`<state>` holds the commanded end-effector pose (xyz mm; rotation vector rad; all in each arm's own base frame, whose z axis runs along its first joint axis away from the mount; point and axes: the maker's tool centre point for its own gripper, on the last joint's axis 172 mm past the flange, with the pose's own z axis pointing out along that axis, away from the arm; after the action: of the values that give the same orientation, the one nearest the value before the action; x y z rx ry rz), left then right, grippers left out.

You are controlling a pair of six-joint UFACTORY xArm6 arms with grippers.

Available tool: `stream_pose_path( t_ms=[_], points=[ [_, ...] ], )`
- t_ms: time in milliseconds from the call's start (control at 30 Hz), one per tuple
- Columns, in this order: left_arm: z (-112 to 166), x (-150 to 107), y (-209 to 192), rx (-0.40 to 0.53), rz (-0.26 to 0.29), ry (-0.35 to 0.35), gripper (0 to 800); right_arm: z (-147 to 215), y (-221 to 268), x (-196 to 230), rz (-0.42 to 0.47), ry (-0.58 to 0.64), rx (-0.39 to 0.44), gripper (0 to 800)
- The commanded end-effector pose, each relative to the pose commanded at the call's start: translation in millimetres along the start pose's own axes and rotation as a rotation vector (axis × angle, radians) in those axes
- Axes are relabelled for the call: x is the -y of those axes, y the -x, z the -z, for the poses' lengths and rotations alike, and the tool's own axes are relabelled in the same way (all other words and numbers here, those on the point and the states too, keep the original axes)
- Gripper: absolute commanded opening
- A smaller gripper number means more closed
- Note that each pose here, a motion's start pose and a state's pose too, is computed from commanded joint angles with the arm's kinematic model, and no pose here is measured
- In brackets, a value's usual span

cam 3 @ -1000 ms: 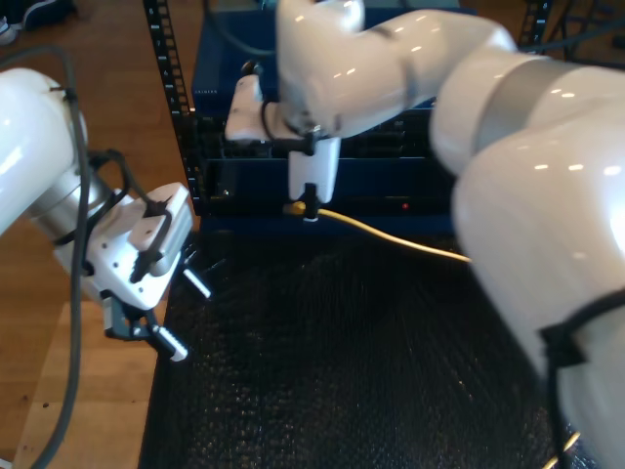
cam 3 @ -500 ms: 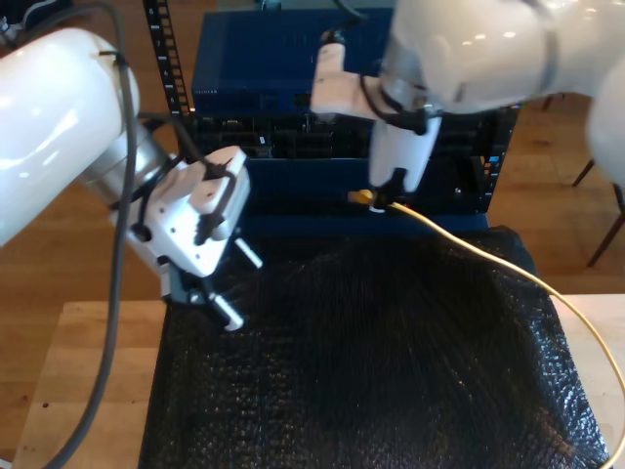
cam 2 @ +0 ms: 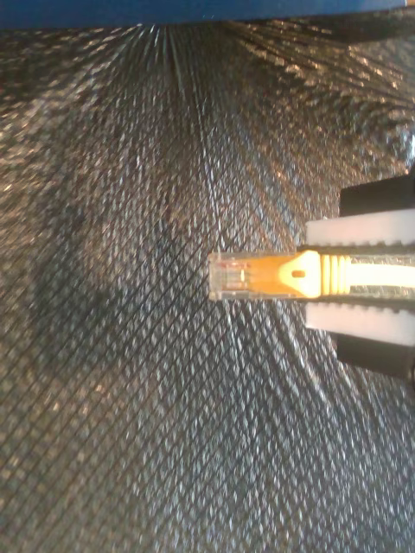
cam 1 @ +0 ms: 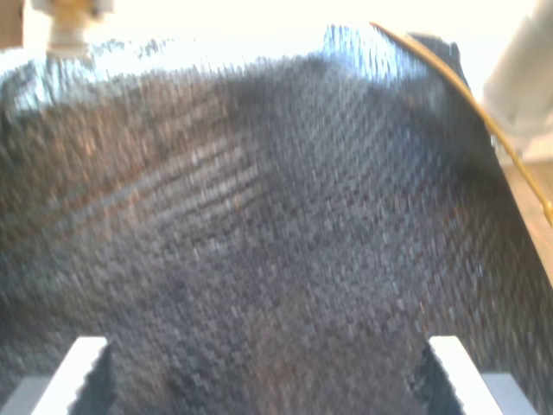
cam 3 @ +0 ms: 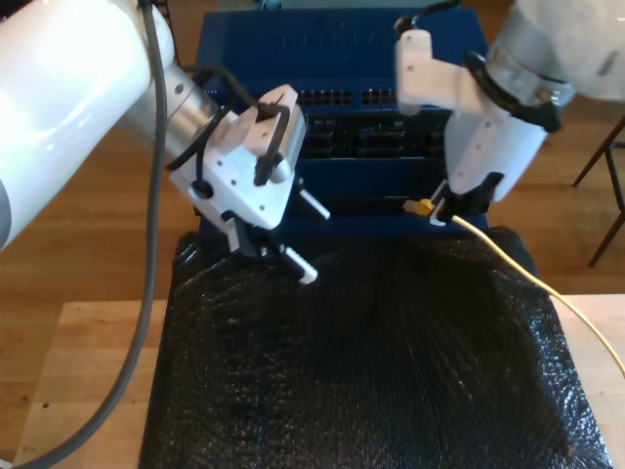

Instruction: Grab the cable and plug it in

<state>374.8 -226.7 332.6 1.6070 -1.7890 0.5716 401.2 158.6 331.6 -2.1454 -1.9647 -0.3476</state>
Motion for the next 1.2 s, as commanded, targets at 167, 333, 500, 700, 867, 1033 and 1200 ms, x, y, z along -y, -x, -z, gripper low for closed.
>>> stream_pose_path(
  t_ms=[167, 333, 500, 700, 867, 1033, 1200],
  points=[
    [-5.9, -0.4, -21.4, -0.058, 0.011, 0.003, 799, 16.7, -4.6, 7.1, -0.005, 0.008, -0.047, 6],
    [-11.1, -0.7, -37.0, -0.09, 0.007, 0.005, 799, 31.3, -13.3, 13.4, 0.007, 0.027, -0.074, 6],
    [-3.0, 4.7, -55.1, -0.12, 0.008, -0.014, 799, 40.9, -22.3, 24.2, 0.013, 0.017, -0.103, 6],
    [6.2, 9.4, -75.2, -0.169, 0.006, -0.034, 799, 46.4, -29.6, 26.5, 0.014, 0.022, -0.13, 6],
    [6.0, 9.3, -75.9, -0.173, 0.011, -0.033, 799, 55.8, -36.4, 32.1, 0.023, 0.012, -0.146, 6],
    [8.0, 10.1, -80.5, -0.195, 0.013, -0.038, 799, 60.6, -37.7, 33.9, 0.026, 0.02, -0.151, 6],
    [8.8, 9.7, -82.0, -0.206, 0.015, -0.038, 798, 59.9, -37.8, 34.6, 0.025, 0.017, -0.152, 6]
  ],
)
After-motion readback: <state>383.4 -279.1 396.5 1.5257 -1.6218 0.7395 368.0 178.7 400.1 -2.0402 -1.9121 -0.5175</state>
